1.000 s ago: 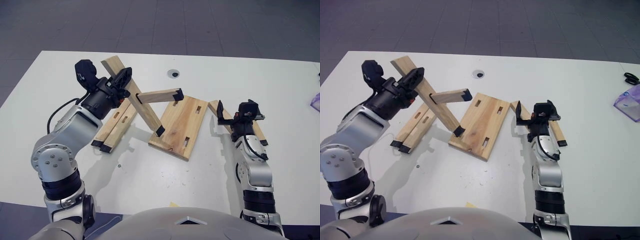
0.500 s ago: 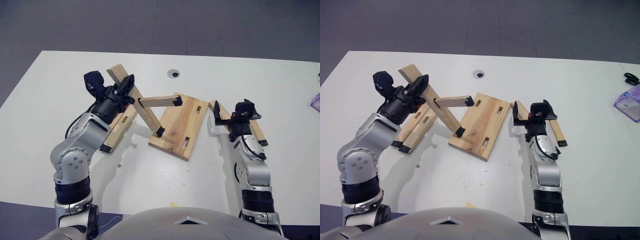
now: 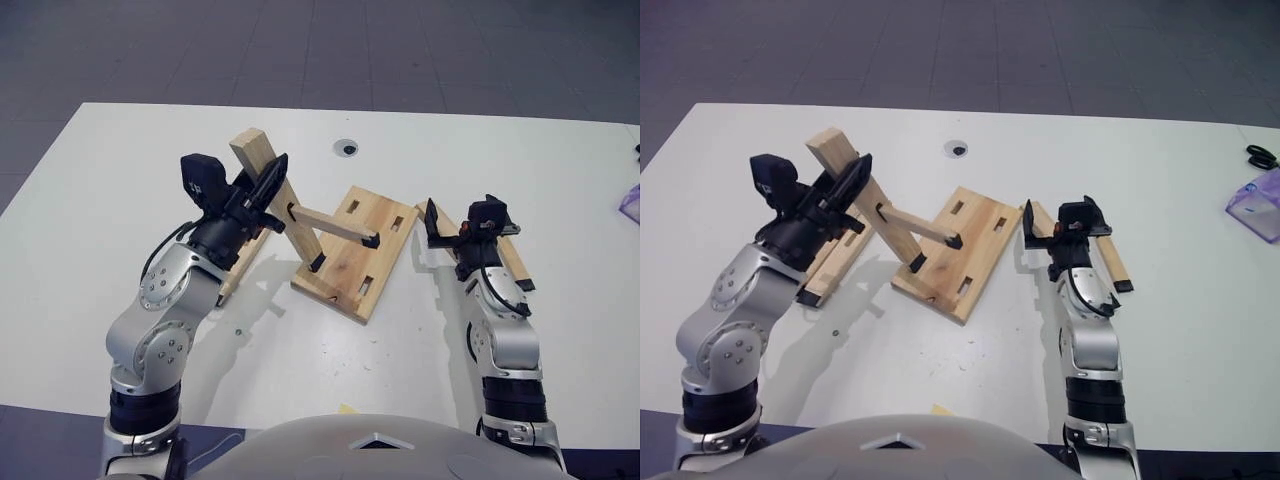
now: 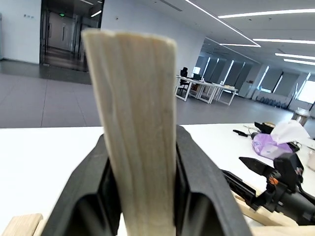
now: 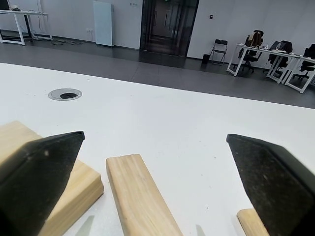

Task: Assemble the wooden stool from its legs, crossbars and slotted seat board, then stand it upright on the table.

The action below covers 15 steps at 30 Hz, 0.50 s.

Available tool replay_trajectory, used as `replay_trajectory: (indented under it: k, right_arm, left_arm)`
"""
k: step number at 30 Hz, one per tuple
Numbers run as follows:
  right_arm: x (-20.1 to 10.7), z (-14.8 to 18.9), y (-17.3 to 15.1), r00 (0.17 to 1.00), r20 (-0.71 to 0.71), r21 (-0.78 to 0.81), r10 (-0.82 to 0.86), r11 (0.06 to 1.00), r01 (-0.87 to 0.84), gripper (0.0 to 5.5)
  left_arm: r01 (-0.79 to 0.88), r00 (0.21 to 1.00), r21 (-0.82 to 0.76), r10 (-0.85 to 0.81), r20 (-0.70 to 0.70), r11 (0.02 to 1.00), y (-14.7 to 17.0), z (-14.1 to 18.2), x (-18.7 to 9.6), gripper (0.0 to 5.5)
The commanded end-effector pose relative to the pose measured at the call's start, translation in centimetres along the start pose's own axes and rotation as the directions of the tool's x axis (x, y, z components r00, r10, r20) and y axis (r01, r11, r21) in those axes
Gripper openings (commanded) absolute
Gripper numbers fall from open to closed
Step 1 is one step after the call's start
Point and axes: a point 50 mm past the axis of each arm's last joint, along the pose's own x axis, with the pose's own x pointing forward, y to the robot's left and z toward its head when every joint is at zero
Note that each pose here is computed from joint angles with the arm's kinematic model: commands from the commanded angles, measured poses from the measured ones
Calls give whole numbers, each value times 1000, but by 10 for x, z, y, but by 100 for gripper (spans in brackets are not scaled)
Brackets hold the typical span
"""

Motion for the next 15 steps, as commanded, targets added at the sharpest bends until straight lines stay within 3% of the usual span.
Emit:
replay_trajectory:
  k: [1, 6, 15]
  right_arm:
    - [2, 3, -5, 1000, -3, -19, -5, 1000, 5, 540]
    - [3, 5, -5, 1000, 1, -26, 2, 1000, -2, 540]
    - [13, 10, -2, 1000, 13, -29, 26, 999, -26, 540]
  left_arm:
    - [-146, 935, 125, 178, -308, 981, 26, -47, -41, 106]
    - [-251, 892, 85, 265, -365, 964, 29, -65, -56, 106]
    - [-170, 961, 75, 182, -206, 983, 22, -45, -5, 106]
